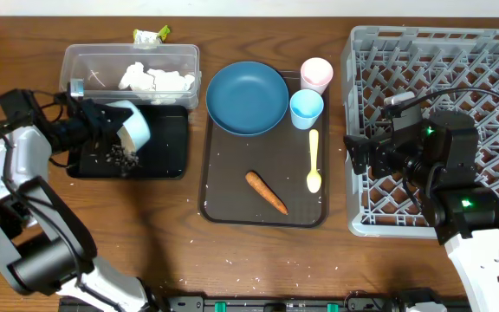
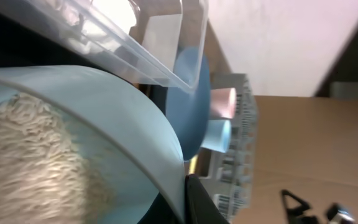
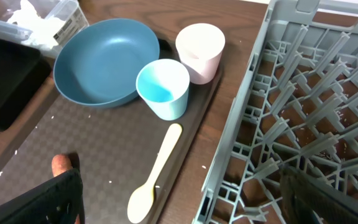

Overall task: Sort waste into correct bins and load items into the dishwasher rack
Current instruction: 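Tip the rice bowl over the black tray with the left gripper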

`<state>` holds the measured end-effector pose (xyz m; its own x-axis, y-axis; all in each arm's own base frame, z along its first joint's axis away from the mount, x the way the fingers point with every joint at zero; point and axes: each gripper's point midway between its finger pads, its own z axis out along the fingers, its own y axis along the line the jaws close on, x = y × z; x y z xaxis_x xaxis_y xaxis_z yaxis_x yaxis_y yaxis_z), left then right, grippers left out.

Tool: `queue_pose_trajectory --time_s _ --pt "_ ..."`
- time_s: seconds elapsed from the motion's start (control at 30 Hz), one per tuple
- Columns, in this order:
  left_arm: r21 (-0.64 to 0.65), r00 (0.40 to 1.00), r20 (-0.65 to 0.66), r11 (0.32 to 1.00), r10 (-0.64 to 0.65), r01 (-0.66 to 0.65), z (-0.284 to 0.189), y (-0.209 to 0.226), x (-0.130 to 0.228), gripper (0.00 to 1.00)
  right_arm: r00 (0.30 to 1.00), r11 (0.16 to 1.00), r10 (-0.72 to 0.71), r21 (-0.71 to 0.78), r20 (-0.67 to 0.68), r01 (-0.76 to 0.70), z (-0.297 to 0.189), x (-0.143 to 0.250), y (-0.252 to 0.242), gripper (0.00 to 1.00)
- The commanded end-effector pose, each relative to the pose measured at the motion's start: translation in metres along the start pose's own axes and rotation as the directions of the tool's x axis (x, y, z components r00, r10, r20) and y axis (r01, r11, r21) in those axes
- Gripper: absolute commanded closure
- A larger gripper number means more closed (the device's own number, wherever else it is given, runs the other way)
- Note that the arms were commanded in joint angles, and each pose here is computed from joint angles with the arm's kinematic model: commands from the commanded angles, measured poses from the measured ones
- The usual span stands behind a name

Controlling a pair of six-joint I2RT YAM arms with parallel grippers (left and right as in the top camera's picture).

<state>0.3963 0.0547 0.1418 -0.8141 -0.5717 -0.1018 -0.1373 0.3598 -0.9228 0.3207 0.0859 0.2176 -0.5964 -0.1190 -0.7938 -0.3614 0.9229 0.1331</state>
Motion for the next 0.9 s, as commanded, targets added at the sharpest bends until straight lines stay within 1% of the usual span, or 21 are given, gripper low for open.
queue_pose_trajectory --time_s 0.0,0.1,0.2,0.47,0.77,0.87 --pt "0.177 1.000 -0.017 0.984 -0.019 0.022 -0.007 -0.020 -0.003 0.94 1.000 1.000 0.002 -0.017 0.017 -0.002 -0.003 -0.008 0.006 0.01" --pt "0.273 0.998 -0.031 0.960 -0.062 0.068 -0.014 -0.028 -0.005 0.94 1.000 1.000 0.002 -0.017 0.017 -0.002 -0.003 -0.008 0.006 0.01" --pt "0.319 0.996 -0.032 0.944 -0.080 0.086 -0.021 -0.034 -0.007 0.94 1.000 1.000 0.002 -0.017 0.017 -0.002 -0.003 -0.008 0.006 0.01" --pt "0.322 0.990 -0.029 0.936 -0.137 0.139 -0.029 -0.032 -0.011 0.94 1.000 1.000 0.002 -0.017 0.017 -0.002 -0.003 -0.008 0.006 0.01" --pt "0.322 0.990 -0.030 0.936 -0.139 0.141 -0.029 -0.032 -0.011 0.94 1.000 1.000 0.002 -0.017 0.017 -0.002 -0.003 -0.008 0.006 0.01" --pt "0.321 0.986 -0.038 0.933 -0.161 0.165 -0.029 -0.032 -0.011 0.94 1.000 1.000 0.003 -0.018 0.017 -0.002 -0.003 -0.008 0.006 0.01"
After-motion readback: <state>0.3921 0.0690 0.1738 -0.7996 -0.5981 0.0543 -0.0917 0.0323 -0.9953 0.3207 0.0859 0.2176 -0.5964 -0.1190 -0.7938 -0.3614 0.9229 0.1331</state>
